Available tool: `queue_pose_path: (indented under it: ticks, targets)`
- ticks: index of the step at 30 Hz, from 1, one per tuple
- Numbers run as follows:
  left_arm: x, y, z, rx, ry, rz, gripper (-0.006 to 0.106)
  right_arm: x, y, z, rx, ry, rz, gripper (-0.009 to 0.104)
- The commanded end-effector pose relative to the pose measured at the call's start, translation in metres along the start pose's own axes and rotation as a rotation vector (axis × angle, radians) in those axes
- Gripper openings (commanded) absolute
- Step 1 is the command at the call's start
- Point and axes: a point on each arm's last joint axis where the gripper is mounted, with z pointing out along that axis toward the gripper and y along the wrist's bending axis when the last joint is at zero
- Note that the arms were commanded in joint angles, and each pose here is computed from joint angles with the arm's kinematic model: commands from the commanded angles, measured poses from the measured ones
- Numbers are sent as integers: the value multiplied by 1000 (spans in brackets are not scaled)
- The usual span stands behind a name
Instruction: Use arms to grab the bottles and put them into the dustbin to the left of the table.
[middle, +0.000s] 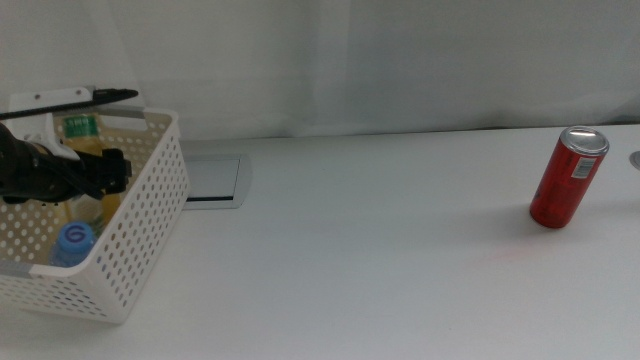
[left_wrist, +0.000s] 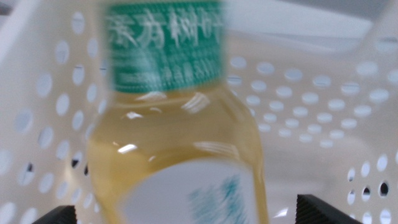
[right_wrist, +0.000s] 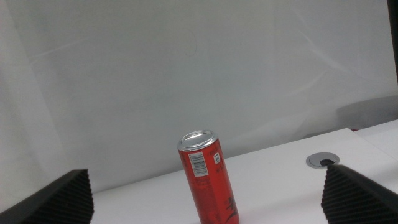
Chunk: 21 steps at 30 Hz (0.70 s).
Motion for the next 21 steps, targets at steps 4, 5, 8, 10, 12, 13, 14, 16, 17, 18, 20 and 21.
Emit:
queue_pose_path:
  ticks: [4,5,8,10,12,13,14,16,17,18,20,21]
  targets:
    - [-22,-1,-21,4,-104,-38,93,0,0,-3,1,-30,-10,103]
    - [-27,-1,-28,5,-128,-49,93,0,0,-3,1,-30,-10,103]
    - [-44,-1,-55,10,-197,-66,93,0,0,-3,1,-30,-10,103]
    - [-55,-6,-89,19,-251,-31,93,0,0,-3,1,-30,-10,103]
    - [-60,-13,-115,35,-306,-9,93,0,0,-3,1,-30,-10,103]
    - [-61,-17,-129,47,-331,0,93,0,0,-3,1,-30,-10,103]
    - [-62,-22,-143,60,-360,10,93,0,0,-3,1,-30,-10,103]
    - [-62,-32,-168,89,-406,39,93,0,0,-3,1,-30,-10,103]
    - [-60,-37,-183,106,-430,61,93,0,0,-3,1,-28,-10,103]
    - [-57,-42,-198,123,-451,77,93,0,0,-3,1,-28,-10,103]
    - [-51,-49,-224,157,-498,97,93,0,0,-3,1,-28,-10,103]
    - [-45,-52,-237,173,-533,107,93,0,0,-3,1,-28,-10,103]
